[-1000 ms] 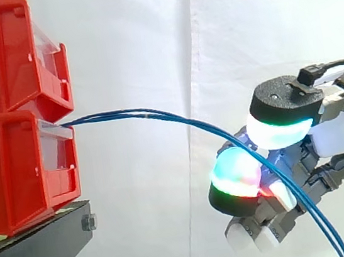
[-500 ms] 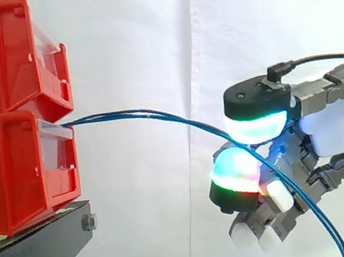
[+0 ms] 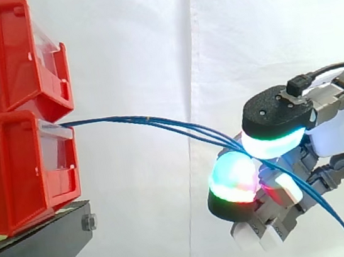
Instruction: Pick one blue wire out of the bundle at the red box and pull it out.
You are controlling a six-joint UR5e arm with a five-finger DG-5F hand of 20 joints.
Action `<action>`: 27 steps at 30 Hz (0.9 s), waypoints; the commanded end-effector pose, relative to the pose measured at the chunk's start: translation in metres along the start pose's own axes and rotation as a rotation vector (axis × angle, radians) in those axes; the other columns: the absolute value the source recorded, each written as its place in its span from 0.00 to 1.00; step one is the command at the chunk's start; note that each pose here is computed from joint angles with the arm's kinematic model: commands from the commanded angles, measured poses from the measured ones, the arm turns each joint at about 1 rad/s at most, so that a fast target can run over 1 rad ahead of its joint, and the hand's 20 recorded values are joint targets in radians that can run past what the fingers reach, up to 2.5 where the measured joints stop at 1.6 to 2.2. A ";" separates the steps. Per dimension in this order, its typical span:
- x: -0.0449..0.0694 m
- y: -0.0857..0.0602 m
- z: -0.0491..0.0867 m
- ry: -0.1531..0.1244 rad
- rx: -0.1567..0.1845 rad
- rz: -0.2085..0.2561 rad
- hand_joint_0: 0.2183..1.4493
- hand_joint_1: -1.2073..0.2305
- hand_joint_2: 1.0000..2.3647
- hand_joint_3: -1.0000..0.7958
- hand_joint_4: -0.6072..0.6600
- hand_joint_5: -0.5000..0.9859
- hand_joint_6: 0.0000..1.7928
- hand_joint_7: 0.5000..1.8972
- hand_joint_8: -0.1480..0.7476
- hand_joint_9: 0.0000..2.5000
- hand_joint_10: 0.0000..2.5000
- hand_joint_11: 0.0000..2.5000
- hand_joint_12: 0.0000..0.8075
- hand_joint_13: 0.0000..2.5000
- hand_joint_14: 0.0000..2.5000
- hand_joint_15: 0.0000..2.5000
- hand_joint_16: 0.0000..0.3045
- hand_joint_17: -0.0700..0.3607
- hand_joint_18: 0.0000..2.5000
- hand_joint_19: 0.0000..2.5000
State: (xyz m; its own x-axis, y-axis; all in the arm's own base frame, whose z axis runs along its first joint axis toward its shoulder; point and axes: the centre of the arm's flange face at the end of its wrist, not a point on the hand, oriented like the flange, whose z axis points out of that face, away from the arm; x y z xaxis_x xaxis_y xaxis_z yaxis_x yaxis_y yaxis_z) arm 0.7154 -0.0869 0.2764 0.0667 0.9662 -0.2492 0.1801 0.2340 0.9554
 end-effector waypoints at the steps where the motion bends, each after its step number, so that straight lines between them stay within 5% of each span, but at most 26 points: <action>1: 0.000 0.000 0.000 0.000 0.000 0.000 0.30 0.27 0.01 0.51 0.75 0.29 0.34 0.47 0.47 0.41 0.01 0.21 0.51 0.23 0.01 0.14 0.24 0.54 0.17 0.19; 3: 0.000 0.000 0.000 0.000 0.000 0.000 0.28 0.36 0.01 0.47 0.76 0.31 0.29 0.59 0.45 0.41 0.01 0.17 0.50 0.23 0.01 0.13 0.24 0.54 0.16 0.19; 8: 0.000 0.000 0.000 0.002 0.001 0.000 0.29 0.49 0.01 0.47 0.77 0.32 0.28 0.49 0.44 0.42 0.01 0.13 0.50 0.23 0.01 0.12 0.24 0.54 0.15 0.19; 18: -0.001 0.000 0.000 0.000 0.000 0.000 0.31 0.38 0.00 0.53 0.73 0.31 0.28 0.57 0.48 0.44 0.01 0.19 0.52 0.24 0.01 0.14 0.24 0.54 0.16 0.19; 21: -0.001 0.000 0.000 0.000 0.000 0.000 0.30 0.32 0.01 0.52 0.70 0.29 0.34 0.42 0.48 0.44 0.01 0.25 0.52 0.24 0.01 0.15 0.24 0.54 0.16 0.19; 23: -0.001 0.000 0.000 0.000 0.000 0.000 0.31 0.27 0.01 0.51 0.70 0.25 0.43 0.23 0.47 0.43 0.01 0.28 0.50 0.23 0.01 0.15 0.22 0.52 0.16 0.19; 27: -0.001 0.000 0.000 0.002 0.000 0.000 0.31 0.26 0.01 0.53 0.70 0.25 0.44 0.18 0.47 0.43 0.01 0.30 0.50 0.23 0.01 0.15 0.22 0.51 0.16 0.19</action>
State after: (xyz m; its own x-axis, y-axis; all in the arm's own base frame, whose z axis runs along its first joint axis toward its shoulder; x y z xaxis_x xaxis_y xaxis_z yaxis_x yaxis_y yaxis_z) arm 0.7154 -0.0876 0.2764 0.0659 0.9663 -0.2488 0.1798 0.2338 0.9555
